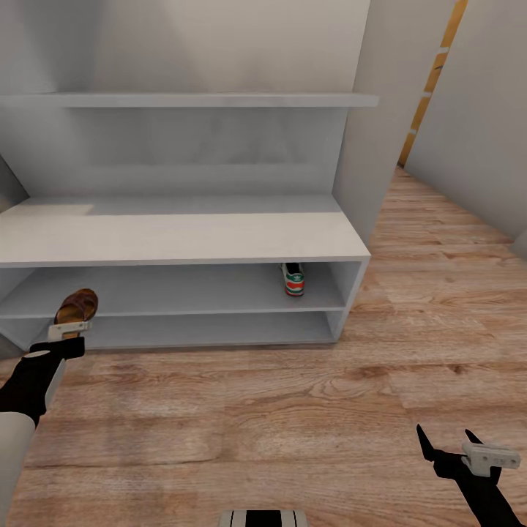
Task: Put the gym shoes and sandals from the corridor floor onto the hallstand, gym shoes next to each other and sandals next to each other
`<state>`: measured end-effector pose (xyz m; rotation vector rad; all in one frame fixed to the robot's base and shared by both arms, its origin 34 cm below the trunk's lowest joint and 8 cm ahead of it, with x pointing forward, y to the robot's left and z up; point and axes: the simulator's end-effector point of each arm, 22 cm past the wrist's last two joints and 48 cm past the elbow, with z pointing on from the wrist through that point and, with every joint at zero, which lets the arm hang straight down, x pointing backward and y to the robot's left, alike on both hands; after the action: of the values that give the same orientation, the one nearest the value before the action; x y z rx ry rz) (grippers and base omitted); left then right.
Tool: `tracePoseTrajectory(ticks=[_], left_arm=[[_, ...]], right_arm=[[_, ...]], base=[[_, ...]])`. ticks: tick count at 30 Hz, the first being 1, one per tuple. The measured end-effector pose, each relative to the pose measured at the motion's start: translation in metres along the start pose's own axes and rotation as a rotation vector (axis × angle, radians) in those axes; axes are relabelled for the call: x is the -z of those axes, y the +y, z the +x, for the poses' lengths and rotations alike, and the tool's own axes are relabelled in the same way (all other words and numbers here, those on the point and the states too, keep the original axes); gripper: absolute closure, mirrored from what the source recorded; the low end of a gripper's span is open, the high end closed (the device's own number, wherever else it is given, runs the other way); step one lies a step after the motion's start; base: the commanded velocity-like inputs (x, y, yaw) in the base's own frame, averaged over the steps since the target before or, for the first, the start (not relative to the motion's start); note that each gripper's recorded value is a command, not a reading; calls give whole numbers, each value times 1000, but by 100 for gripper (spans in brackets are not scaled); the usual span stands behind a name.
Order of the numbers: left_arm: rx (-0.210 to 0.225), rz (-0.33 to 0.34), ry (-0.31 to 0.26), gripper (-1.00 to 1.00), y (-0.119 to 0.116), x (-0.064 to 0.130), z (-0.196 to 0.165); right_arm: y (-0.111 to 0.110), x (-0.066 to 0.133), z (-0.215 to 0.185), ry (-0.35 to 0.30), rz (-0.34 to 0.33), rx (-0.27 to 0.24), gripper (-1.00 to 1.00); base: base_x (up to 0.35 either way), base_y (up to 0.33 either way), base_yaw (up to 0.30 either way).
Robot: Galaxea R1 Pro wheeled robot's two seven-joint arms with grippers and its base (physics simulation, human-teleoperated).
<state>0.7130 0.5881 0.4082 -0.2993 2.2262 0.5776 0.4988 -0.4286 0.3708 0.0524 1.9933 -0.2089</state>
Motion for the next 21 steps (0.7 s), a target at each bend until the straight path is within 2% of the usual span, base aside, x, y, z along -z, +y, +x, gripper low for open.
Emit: tracePoseTrajectory(ticks=[14,17,21], left_arm=[[13,10,30,100,-5,-4,3],[15,21,35,100,-8,-4,4],[18,68,39,100,-18,-4,4]], right_arm=[[0,0,0,0,-1,0,-100],[0,0,0,0,-1,0,-100],[0,0,0,0,-1,0,-100]], base=[[0,0,0],[0,0,0],[0,0,0]])
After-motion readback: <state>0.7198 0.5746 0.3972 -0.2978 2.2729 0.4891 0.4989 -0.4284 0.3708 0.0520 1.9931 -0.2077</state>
